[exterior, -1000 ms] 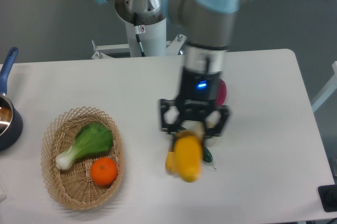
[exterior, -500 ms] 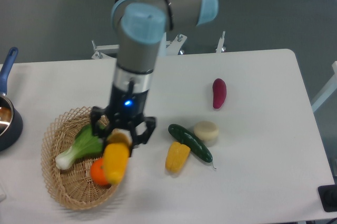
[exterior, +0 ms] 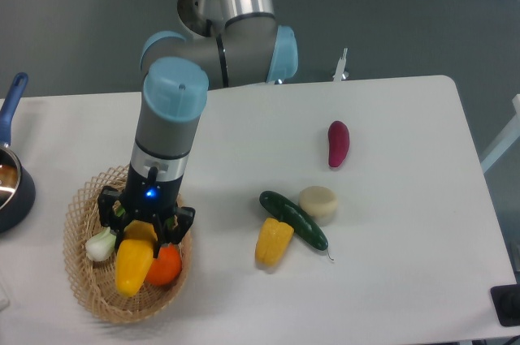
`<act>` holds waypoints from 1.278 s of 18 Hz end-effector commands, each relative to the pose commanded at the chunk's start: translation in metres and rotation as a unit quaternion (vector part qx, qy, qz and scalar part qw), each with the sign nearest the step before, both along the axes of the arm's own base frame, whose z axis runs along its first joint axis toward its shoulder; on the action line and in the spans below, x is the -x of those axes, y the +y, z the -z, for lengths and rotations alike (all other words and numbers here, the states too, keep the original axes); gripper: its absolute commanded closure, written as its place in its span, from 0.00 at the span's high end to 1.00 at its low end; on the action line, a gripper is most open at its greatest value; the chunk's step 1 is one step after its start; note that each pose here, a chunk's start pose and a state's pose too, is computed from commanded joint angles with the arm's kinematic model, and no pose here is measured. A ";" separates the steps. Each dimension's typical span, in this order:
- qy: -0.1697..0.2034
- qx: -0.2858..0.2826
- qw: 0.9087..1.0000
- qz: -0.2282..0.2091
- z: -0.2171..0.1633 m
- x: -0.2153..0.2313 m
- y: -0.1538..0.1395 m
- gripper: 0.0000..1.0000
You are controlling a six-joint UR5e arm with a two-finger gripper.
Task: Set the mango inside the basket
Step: 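Carry the yellow mango across the table over the wicker basket, then lower the mango into the basket beside the orange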
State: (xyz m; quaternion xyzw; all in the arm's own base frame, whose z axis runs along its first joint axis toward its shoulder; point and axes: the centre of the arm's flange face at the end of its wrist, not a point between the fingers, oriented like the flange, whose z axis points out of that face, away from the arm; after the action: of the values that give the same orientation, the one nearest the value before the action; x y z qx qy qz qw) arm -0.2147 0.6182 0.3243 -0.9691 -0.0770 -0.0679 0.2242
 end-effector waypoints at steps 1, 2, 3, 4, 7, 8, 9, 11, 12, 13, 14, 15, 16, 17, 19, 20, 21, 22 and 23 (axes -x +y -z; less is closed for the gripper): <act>0.013 0.012 1.000 0.006 0.007 -0.004 0.001 0.33; 0.022 0.019 1.000 0.010 0.011 -0.005 0.002 0.33; 0.022 0.023 0.999 0.014 0.016 -0.011 0.005 0.33; 0.017 0.029 0.999 0.015 0.024 -0.018 0.009 0.33; 0.007 0.028 1.000 -0.005 0.025 -0.020 0.023 0.33; 0.002 0.035 0.999 -0.004 0.036 -0.023 0.025 0.33; -0.001 0.040 0.999 -0.004 0.042 -0.024 0.024 0.33; -0.009 0.042 0.999 -0.014 0.043 -0.028 0.025 0.33; -0.012 0.040 0.999 -0.023 0.040 -0.031 0.028 0.33; -0.016 0.041 0.999 -0.029 0.041 -0.032 0.029 0.33; -0.019 0.044 0.998 -0.032 0.045 -0.033 0.030 0.33; -0.020 0.044 0.998 -0.030 0.046 -0.035 0.032 0.33; -0.021 0.045 0.998 -0.033 0.046 -0.036 0.032 0.33; -0.025 0.045 0.998 -0.038 0.046 -0.039 0.033 0.33; -0.030 0.047 0.997 -0.047 0.048 -0.041 0.036 0.33; -0.031 0.048 0.997 -0.049 0.050 -0.040 0.037 0.33; -0.033 0.049 0.997 -0.051 0.051 -0.041 0.038 0.33; -0.035 0.050 0.997 -0.055 0.052 -0.041 0.038 0.33; -0.035 0.052 0.997 -0.055 0.055 -0.040 0.038 0.34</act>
State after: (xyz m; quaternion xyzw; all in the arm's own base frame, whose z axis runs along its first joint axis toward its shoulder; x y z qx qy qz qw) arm -0.1745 0.6567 0.2693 -0.9708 -0.1414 -0.0855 0.1740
